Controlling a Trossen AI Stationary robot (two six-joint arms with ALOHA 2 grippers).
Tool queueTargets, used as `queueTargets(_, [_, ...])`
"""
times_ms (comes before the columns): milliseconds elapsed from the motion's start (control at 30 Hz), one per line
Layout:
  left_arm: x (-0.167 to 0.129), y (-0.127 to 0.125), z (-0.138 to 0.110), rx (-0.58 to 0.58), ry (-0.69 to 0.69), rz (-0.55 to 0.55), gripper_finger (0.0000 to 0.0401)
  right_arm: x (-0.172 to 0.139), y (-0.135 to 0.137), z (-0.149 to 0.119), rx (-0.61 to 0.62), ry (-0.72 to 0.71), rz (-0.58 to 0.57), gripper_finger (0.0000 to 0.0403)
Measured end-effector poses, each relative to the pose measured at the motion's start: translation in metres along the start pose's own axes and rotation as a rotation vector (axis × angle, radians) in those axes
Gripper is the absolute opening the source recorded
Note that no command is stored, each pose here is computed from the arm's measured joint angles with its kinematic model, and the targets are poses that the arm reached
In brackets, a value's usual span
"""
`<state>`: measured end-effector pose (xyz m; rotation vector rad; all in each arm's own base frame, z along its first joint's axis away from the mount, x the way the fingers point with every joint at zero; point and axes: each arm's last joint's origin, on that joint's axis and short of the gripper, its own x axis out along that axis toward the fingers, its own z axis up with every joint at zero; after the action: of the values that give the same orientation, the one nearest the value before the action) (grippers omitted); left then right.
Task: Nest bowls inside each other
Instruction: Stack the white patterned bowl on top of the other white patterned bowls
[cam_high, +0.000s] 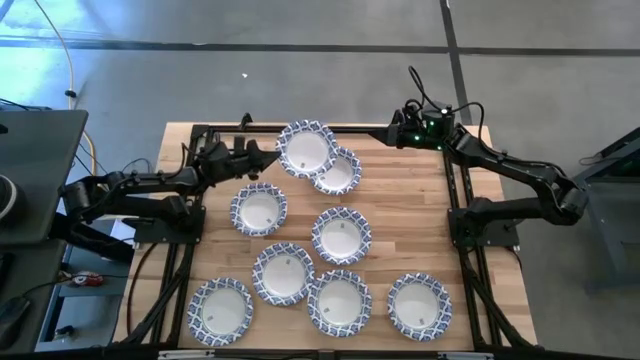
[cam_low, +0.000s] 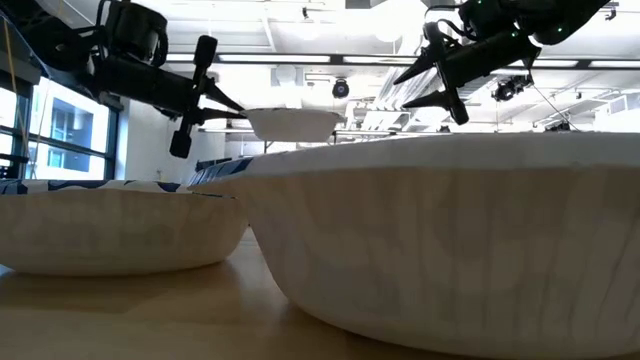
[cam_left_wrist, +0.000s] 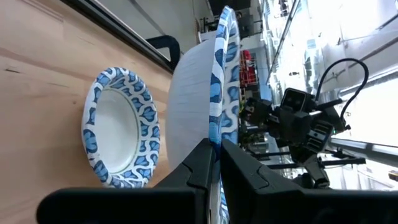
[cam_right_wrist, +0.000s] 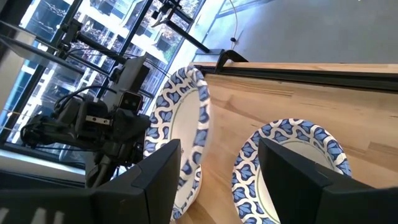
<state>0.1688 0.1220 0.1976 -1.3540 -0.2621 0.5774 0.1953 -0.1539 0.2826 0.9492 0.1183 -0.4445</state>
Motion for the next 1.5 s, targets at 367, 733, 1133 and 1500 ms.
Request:
queueTargets(367, [0.000,-0.003,-0.010,0.001,0.025,-0.008,0.0019,0.000,0.000,0.000,0.000,0.000,0.000,0.0208])
queueTargets(733, [0.000,-0.006,-0.027,0.006,0.066,-0.019,0.0019,0.000,0.000,0.000,0.000,0.000,0.000,0.0208])
queueTargets(1133, [-0.002,-0.010,-0.045,0.019,0.099,-0.027,0.0019,0.000,0.000,0.000,0.000,-0.001,-0.001,0.0208])
queueTargets(1500, [-0.005,-0.012,-0.056,0.017,0.115,-0.031,0.0019,0.000,0.000,0.000,0.000,-0.001,-0.001,0.0208])
